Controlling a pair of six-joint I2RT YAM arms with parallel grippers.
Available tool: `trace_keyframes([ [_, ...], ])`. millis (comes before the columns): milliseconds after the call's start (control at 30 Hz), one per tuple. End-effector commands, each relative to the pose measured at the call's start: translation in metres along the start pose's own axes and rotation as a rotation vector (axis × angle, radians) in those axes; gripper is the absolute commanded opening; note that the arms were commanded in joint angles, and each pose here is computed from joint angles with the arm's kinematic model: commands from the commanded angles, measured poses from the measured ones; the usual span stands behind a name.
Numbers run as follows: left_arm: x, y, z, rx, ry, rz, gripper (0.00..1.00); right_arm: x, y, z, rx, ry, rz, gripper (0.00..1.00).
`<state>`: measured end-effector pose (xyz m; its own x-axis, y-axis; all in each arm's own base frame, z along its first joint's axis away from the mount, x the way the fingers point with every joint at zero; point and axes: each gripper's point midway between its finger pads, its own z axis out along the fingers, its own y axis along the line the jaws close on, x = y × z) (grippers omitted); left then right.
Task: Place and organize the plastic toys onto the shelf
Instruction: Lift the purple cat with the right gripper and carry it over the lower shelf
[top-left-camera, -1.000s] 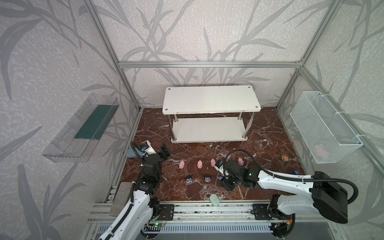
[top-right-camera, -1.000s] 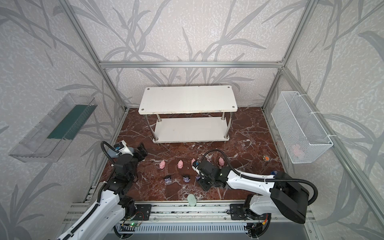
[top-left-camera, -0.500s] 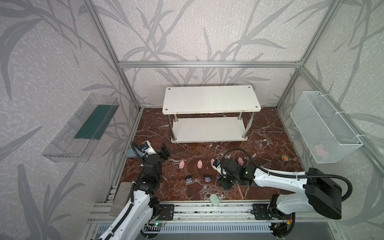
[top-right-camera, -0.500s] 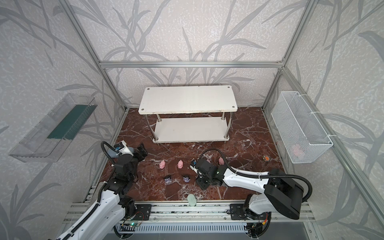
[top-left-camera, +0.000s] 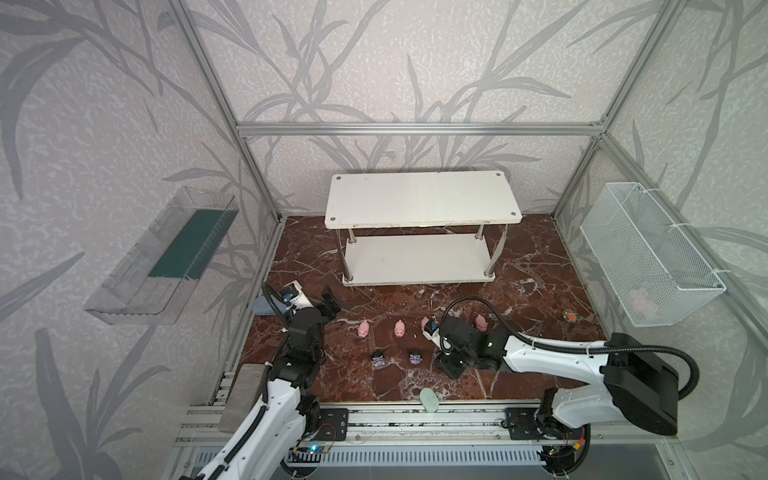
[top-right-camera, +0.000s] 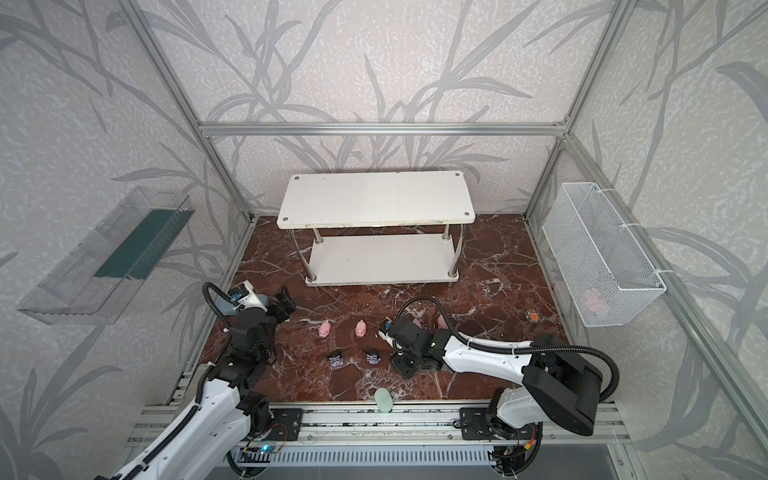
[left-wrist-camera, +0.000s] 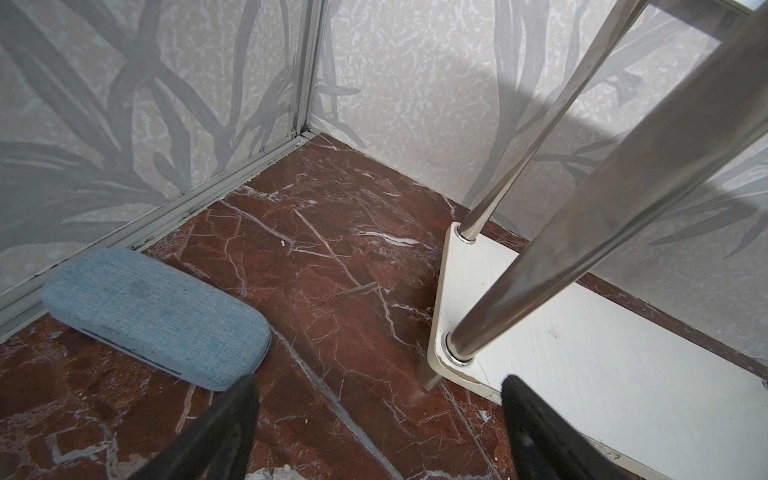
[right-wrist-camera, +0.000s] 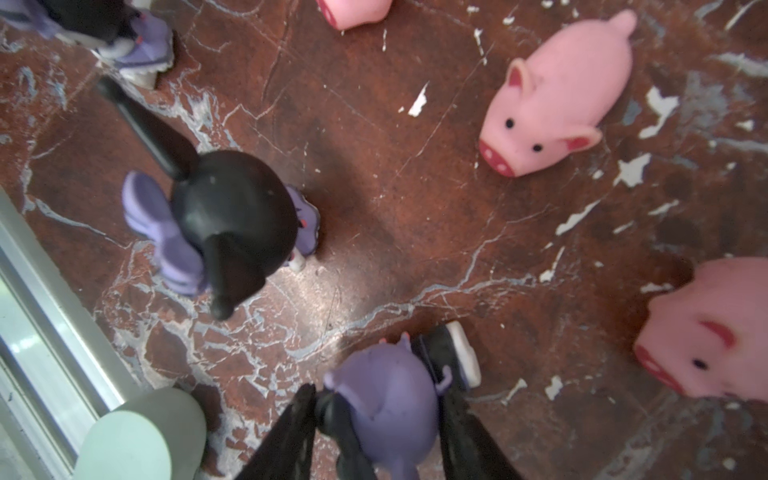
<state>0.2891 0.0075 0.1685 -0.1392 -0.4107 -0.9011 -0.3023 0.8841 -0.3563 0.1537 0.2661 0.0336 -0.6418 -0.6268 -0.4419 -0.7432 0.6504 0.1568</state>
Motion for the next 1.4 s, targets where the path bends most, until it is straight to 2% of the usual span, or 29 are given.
trace_keyframes([
  [0,0.0,0.002,0.0,-0.011,-0.01,-0.019,0.89,-0.009,0.005,-0.002,-0.012,-0.013,-0.014,0.43],
  [200,0.0,0.002,0.001,-0.012,-0.011,-0.017,0.89,-0.007,0.004,-0.006,-0.002,-0.006,-0.018,0.34],
  [767,0.003,0.003,0.001,-0.009,-0.002,-0.018,0.89,-0.015,-0.005,-0.048,0.075,-0.027,-0.089,0.28],
  [1033,0.004,0.001,0.001,0.0,-0.001,-0.022,0.89,-0.064,-0.025,-0.088,0.224,-0.138,-0.156,0.28],
  [1233,0.007,0.001,0.001,0.004,0.004,-0.022,0.89,-0.11,-0.056,-0.093,0.277,-0.205,-0.097,0.28],
  [1367,0.007,0.001,0.001,0.006,0.004,-0.017,0.89,-0.132,-0.079,-0.085,0.329,-0.191,-0.09,0.28],
])
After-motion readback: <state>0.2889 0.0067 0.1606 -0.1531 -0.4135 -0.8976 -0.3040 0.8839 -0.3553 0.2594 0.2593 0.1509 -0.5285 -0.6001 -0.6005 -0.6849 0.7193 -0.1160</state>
